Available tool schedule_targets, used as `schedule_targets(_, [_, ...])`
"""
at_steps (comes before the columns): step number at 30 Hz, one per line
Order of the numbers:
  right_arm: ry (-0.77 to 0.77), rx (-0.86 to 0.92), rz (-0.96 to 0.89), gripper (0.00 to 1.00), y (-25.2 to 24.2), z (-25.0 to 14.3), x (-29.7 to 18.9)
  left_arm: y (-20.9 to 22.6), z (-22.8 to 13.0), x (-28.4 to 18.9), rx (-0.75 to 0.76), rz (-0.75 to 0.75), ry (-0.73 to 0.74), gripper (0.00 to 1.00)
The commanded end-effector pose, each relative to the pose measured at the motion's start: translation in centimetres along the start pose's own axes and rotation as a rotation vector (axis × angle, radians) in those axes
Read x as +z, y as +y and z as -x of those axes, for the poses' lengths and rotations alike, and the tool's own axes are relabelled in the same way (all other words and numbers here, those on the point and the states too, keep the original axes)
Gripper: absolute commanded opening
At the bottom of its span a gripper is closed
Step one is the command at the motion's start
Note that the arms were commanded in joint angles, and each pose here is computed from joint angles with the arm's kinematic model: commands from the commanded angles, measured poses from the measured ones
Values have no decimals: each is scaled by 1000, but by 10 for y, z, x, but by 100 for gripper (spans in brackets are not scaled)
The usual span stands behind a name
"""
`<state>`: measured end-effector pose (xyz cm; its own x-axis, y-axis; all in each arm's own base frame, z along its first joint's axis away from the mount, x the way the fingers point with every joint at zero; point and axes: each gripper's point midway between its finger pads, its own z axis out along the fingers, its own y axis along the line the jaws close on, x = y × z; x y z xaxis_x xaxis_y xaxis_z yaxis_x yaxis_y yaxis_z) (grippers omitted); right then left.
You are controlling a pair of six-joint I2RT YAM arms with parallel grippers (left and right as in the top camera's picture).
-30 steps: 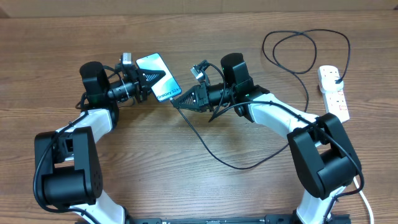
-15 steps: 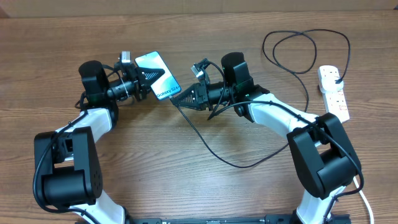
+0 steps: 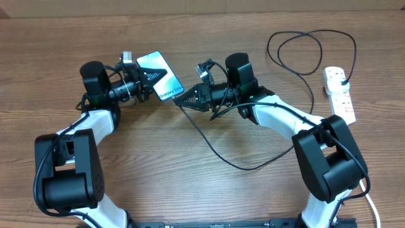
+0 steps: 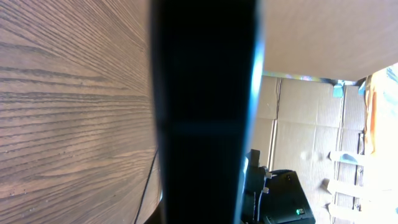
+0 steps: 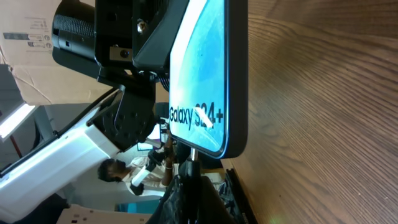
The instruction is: Plug charger to phone and switch on socket
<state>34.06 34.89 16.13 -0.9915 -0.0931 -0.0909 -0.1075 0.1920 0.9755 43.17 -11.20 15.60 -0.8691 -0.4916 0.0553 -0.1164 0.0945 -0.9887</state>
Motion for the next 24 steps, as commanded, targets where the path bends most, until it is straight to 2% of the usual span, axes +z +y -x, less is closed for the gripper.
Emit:
schedule_targets(1, [-94,-13,-30,4,-1,22,-5,-13,-17,4,33,-31,95,4])
schedule_targets(24, [-113,-4,-28,4,-2,28,-12,-13,-15,3,33,-30,84,4])
